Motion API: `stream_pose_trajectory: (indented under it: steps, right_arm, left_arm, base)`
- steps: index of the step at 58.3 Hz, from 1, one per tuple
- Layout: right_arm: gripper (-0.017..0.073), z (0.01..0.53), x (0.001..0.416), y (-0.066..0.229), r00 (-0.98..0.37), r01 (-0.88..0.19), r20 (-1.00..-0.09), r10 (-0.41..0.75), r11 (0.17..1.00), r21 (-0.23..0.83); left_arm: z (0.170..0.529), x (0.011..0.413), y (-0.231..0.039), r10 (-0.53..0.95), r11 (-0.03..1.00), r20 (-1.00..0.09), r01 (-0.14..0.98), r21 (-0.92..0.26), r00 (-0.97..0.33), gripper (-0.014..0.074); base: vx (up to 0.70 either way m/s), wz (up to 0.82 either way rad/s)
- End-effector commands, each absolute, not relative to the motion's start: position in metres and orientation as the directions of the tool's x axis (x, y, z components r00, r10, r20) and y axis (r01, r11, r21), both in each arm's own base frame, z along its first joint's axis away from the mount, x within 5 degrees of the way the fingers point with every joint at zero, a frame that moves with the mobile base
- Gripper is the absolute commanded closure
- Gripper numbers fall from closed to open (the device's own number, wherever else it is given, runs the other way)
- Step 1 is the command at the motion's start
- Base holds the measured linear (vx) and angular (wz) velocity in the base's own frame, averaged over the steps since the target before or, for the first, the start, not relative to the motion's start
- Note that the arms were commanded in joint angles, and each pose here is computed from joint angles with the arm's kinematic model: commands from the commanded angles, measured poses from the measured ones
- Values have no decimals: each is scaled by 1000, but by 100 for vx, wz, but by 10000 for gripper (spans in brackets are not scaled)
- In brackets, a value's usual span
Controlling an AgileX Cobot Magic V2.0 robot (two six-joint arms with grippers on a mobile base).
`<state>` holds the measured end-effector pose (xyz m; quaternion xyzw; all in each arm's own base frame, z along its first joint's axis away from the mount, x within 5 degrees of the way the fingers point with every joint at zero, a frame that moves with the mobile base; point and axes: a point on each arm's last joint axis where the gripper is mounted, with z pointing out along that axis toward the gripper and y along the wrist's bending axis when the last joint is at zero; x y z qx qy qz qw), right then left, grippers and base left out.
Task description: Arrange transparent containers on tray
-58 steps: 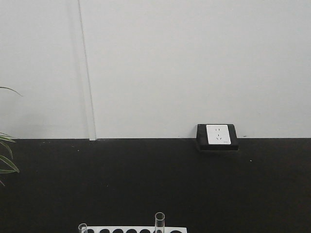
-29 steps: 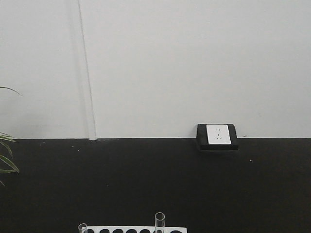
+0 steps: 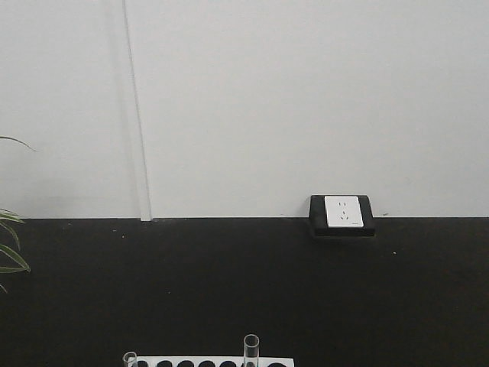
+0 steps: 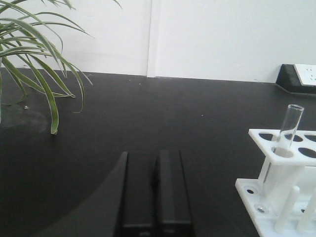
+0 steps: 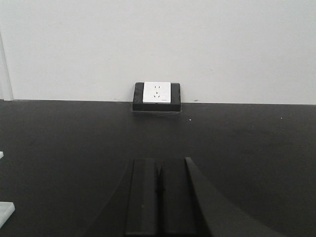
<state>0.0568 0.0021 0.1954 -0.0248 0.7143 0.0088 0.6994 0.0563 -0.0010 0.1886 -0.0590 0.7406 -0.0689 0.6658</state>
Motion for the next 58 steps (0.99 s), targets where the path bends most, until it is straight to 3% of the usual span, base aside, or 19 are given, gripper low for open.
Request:
stream_pose_trajectory:
  steps: [1, 20, 32, 46, 58]
  right_arm:
    - [572, 202, 57, 4, 76, -61, -997, -30, 998, -35]
    - [572, 210, 56, 5, 154, -72, -988, -22, 997, -33]
    - [571, 245, 51, 4, 205, -62, -979, -19, 998, -32]
    - [571, 331, 55, 1, 171, -29, -985, -27, 999, -32]
    - [571, 372, 79, 2, 147, -28, -989, -28, 999, -33]
  left_arm:
    - [188, 57, -1, -190, 982, -981, 20, -190, -31, 600]
    - [202, 57, -2, -194, 981, -975, 54, -189, 112, 600]
    - [224, 53, -2, -200, 979, -948, 86, -184, 249, 600]
    - [317, 38, -1, -179, 983, -936, 81, -162, 303, 600]
    - [374, 50, 2, 10, 1000, -978, -16, 7, 209, 600]
  base:
    - [0, 0]
    - [0, 0]
    - [0, 0]
    - [0, 0]
    - [0, 0]
